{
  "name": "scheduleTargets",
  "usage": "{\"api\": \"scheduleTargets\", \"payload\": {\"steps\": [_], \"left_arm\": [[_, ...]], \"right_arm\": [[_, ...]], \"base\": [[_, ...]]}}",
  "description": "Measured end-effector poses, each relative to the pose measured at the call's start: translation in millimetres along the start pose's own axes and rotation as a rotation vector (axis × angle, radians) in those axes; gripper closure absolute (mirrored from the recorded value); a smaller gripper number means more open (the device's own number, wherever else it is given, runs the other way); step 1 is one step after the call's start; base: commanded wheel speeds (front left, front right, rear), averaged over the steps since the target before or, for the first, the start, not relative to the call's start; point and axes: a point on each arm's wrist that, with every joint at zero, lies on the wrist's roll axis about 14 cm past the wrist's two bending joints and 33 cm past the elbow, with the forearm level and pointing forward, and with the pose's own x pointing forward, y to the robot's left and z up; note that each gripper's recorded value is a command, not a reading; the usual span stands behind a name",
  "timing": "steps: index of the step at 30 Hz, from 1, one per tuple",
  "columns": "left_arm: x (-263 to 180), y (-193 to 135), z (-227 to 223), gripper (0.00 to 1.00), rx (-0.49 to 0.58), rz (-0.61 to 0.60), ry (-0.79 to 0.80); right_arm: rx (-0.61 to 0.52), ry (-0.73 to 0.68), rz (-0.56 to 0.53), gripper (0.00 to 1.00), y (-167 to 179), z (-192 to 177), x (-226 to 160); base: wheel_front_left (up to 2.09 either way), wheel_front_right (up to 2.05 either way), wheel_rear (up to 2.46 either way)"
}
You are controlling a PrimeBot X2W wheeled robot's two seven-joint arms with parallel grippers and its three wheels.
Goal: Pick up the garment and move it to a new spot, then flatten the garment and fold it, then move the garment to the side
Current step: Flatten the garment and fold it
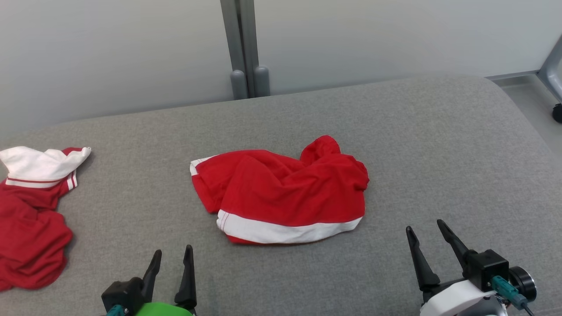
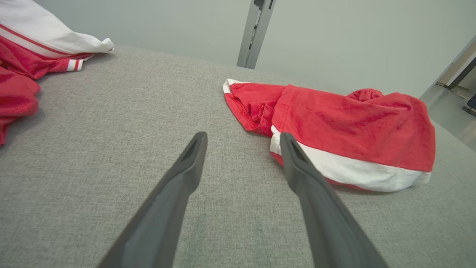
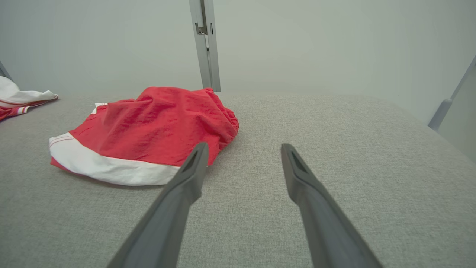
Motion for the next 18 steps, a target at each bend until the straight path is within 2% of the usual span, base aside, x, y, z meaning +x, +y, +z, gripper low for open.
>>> {"api": "scheduleTargets", "payload": {"steps": [10,18], "left_arm": [[2,-2,0,0.00,-0.002,-0.008,0.000],[9,-6,5,0.00,-0.004,-0.022,-0.015]], "right_arm": [[-0.009,0.006,0.001,0.00,-1,-2,3],[-0.072,0.056,0.016,0.00,-2,-15,22]], "base": [[0.00,0.00,0.00],[0.00,0.00,0.00]]}}
